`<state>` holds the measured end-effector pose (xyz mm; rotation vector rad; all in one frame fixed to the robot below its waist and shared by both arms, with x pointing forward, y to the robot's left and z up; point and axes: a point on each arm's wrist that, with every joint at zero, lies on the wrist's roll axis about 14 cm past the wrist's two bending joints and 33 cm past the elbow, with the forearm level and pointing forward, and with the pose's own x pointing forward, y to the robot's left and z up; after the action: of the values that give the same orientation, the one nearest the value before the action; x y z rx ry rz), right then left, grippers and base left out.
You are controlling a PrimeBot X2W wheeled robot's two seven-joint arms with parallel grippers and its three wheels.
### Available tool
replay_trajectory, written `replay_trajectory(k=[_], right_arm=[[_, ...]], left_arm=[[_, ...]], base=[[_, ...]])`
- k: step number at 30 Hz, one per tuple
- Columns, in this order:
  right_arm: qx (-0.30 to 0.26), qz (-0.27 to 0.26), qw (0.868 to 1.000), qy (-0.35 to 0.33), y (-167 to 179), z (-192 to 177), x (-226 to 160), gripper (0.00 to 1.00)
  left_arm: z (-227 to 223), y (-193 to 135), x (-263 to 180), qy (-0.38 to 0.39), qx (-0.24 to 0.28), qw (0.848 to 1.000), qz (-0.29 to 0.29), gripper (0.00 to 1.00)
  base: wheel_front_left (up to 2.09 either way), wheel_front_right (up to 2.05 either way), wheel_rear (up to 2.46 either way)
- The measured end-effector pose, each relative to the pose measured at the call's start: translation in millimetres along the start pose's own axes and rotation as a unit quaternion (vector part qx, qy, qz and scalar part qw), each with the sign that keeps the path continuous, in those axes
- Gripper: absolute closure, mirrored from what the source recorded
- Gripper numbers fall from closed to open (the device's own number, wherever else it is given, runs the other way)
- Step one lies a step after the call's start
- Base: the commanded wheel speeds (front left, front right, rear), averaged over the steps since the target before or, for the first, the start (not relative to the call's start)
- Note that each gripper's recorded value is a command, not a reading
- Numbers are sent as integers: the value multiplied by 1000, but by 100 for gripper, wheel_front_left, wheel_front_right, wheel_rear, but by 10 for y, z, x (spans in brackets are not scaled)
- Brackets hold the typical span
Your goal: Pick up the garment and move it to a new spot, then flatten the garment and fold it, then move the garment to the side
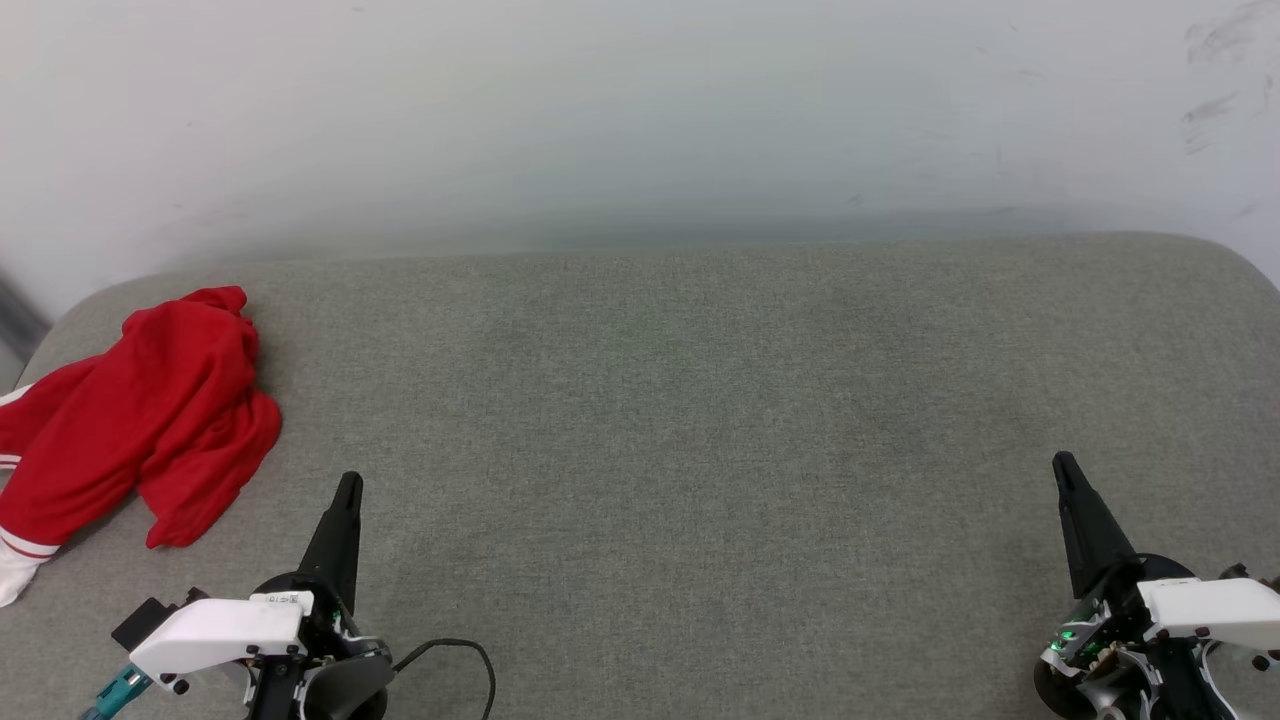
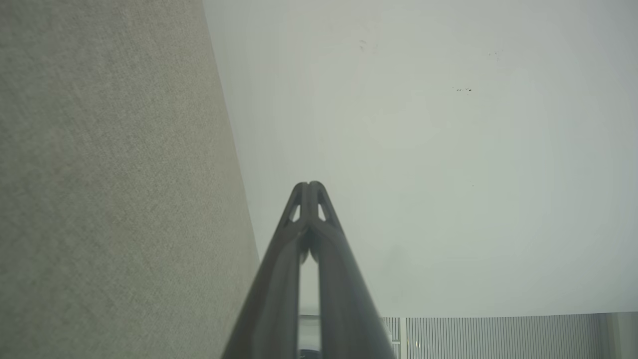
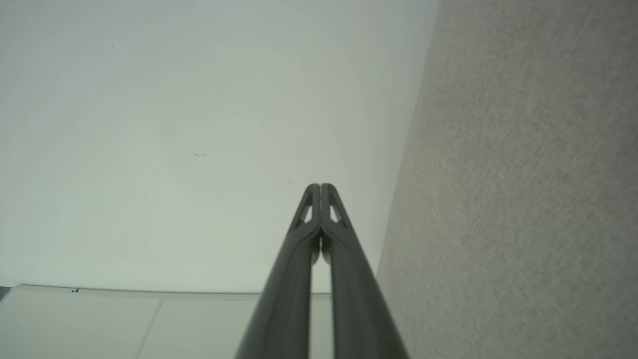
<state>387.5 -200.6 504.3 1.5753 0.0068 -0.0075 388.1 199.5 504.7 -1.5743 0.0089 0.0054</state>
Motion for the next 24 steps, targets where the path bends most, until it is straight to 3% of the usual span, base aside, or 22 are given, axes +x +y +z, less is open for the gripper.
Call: replay_trajectory(k=[24], right_arm=[[0, 0, 1000, 0, 0, -1, 0, 100]], left_arm=[[2, 0, 0, 0, 0, 1000, 0, 100]], base=[[0, 0, 0]])
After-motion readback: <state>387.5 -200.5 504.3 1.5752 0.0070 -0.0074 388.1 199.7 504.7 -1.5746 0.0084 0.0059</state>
